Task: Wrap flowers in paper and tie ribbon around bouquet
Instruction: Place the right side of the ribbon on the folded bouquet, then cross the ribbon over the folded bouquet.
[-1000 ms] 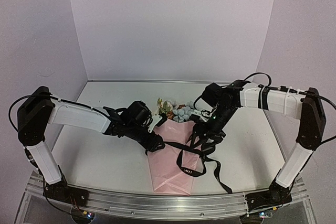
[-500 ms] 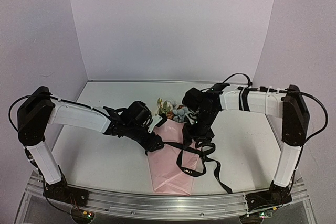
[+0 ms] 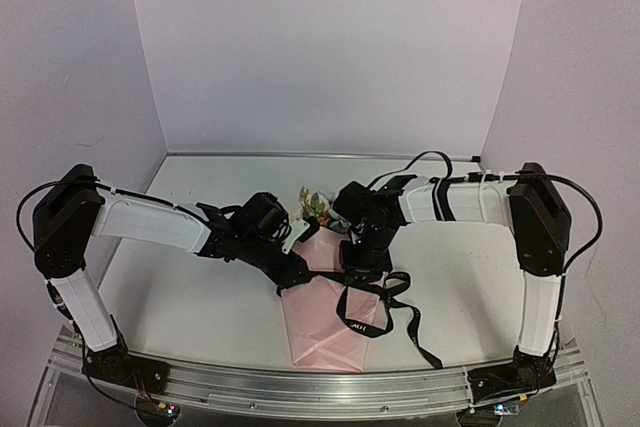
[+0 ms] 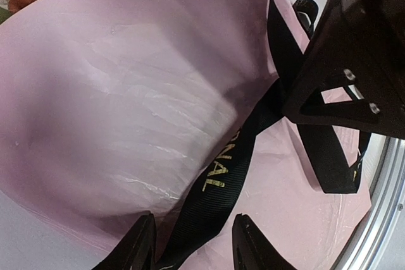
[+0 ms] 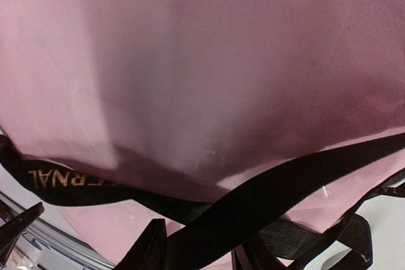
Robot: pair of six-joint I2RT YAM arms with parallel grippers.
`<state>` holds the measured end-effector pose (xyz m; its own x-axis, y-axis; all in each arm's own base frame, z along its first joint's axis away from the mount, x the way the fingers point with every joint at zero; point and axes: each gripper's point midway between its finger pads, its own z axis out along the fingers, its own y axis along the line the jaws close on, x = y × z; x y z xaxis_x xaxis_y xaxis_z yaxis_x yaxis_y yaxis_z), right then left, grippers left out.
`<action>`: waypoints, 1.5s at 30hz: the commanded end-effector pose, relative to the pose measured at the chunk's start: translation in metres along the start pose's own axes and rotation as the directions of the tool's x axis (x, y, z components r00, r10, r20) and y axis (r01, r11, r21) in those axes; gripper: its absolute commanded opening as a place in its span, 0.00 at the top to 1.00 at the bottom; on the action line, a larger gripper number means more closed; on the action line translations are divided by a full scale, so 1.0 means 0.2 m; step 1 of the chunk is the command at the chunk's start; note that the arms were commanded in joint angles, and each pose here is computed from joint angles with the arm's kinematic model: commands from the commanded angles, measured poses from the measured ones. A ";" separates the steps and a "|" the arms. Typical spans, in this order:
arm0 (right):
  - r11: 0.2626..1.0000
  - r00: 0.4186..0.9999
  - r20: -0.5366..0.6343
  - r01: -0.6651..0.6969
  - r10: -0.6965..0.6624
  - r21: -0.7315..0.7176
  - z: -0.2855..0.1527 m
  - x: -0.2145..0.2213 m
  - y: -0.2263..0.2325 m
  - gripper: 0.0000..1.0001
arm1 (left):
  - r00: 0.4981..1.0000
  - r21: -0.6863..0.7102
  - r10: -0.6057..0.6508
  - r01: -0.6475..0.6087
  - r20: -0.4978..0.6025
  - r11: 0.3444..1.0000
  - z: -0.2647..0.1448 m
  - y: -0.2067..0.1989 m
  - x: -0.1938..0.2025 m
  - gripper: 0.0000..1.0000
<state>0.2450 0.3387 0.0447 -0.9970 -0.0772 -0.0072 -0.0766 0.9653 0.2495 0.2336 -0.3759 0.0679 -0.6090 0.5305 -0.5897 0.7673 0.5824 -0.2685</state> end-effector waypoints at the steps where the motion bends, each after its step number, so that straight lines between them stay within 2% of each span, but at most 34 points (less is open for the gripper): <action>1: 1.000 0.998 0.064 -0.011 0.010 0.014 -0.03 -0.06 0.00 0.91 | 0.999 0.004 0.014 -0.015 0.041 1.000 -0.02 -0.01 -0.11 0.62; 2: 1.000 0.997 0.075 -0.006 0.005 0.009 -0.06 -0.07 0.01 0.98 | 0.999 0.001 0.014 -0.014 0.041 1.000 -0.02 -0.01 -0.11 0.66; 3: 1.000 0.996 0.084 0.003 -0.003 0.003 -0.09 -0.07 0.01 1.00 | 0.999 -0.002 0.014 -0.014 0.042 1.000 -0.03 -0.01 -0.11 0.68; 9: 0.994 0.984 0.155 0.097 -0.088 -0.051 -0.34 -0.09 0.06 1.00 | 0.999 -0.024 0.014 -0.013 0.043 1.000 -0.03 0.01 -0.11 0.87; 14: 0.971 0.968 0.187 0.192 -0.165 -0.142 -0.51 -0.10 0.13 1.00 | 0.998 -0.024 0.016 -0.014 0.060 1.000 -0.04 0.01 -0.13 0.96; 16: 0.951 0.960 0.191 0.241 -0.204 -0.194 -0.57 -0.10 0.18 1.00 | 0.997 -0.025 0.017 -0.015 0.074 1.000 -0.05 0.00 -0.15 0.99; 20: 0.855 0.959 0.124 0.284 -0.256 -0.433 -0.65 -0.01 0.40 1.00 | 0.994 -0.031 0.010 -0.007 0.106 0.999 -0.08 0.00 -0.17 1.00; 24: 0.745 0.963 0.044 0.236 -0.268 -0.624 -0.62 0.09 0.54 1.00 | 0.991 -0.041 0.000 0.006 0.134 0.999 -0.10 0.01 -0.20 1.00; 28: 0.686 0.955 -0.036 0.185 -0.294 -0.704 -0.54 0.19 0.59 1.00 | 0.988 -0.037 -0.006 0.012 0.152 0.999 -0.12 0.01 -0.23 1.00; 31: 0.689 0.950 -0.112 0.127 -0.291 -0.714 -0.45 0.24 0.59 1.00 | 0.987 -0.037 -0.008 0.014 0.161 0.999 -0.14 0.01 -0.25 1.00; 40: 0.773 0.948 -0.231 0.024 -0.219 -0.634 -0.21 0.29 0.47 1.00 | 0.981 -0.049 -0.017 0.026 0.191 0.998 -0.18 0.02 -0.27 1.00; 45: 0.802 0.954 -0.230 0.018 -0.193 -0.597 -0.12 0.32 0.39 1.00 | 0.977 -0.044 -0.031 0.041 0.212 0.998 -0.20 0.02 -0.28 1.00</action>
<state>0.1943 0.4219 0.1310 -0.9350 -0.3544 0.0171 -0.1784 0.5113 0.8407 0.2431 -0.3591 0.0650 -0.6530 0.5044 -0.5650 0.7139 0.6591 -0.2366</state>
